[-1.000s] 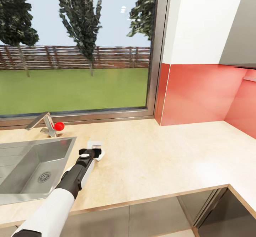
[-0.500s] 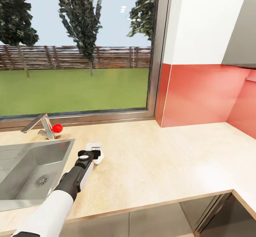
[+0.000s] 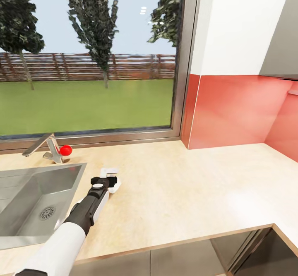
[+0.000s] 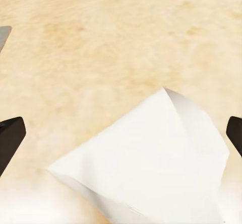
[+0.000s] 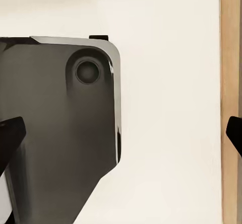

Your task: Set up a coffee station on the kitchen countertop: keep the coffee maker on the countertop, move the bottle of coffee from the kitchen shelf to the counter next to the coffee maker, place a paper coffee filter on top of the coffee maker, put the saucer next to the coffee maker with the coffee cup on the saucer, and place the electric kettle next to the coffee maker.

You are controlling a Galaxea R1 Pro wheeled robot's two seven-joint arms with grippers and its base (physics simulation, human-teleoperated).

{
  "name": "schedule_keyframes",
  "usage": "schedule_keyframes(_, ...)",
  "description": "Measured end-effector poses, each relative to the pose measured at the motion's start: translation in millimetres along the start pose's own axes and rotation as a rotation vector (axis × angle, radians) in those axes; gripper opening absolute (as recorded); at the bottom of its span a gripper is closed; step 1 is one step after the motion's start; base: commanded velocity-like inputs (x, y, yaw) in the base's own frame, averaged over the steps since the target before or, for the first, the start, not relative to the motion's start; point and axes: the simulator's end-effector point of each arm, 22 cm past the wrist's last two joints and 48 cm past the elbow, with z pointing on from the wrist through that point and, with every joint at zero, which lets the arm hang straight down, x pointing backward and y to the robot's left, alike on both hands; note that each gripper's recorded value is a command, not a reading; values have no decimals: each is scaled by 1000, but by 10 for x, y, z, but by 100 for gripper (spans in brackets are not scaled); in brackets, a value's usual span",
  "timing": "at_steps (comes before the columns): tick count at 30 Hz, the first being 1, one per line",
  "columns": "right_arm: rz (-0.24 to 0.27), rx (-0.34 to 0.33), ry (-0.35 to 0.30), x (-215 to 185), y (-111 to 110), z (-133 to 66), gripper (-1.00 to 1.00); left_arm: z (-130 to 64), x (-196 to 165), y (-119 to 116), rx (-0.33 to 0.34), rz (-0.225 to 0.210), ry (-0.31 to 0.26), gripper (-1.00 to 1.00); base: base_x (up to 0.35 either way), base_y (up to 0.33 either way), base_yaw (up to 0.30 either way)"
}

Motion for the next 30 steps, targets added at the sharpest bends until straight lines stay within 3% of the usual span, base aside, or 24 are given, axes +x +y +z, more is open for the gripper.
schedule_keyframes(26,1,0,0,0,1,0,100,48,259,8,-4,9,45,100,0,0,0)
schedule_keyframes(27,1,-1,0,0,1,0,100,48,259,9,-4,10,46,-100,0,0,0)
schedule_keyframes(30,1,-1,0,0,1,0,100,48,259,9,-4,11,45,-100,0,0,0)
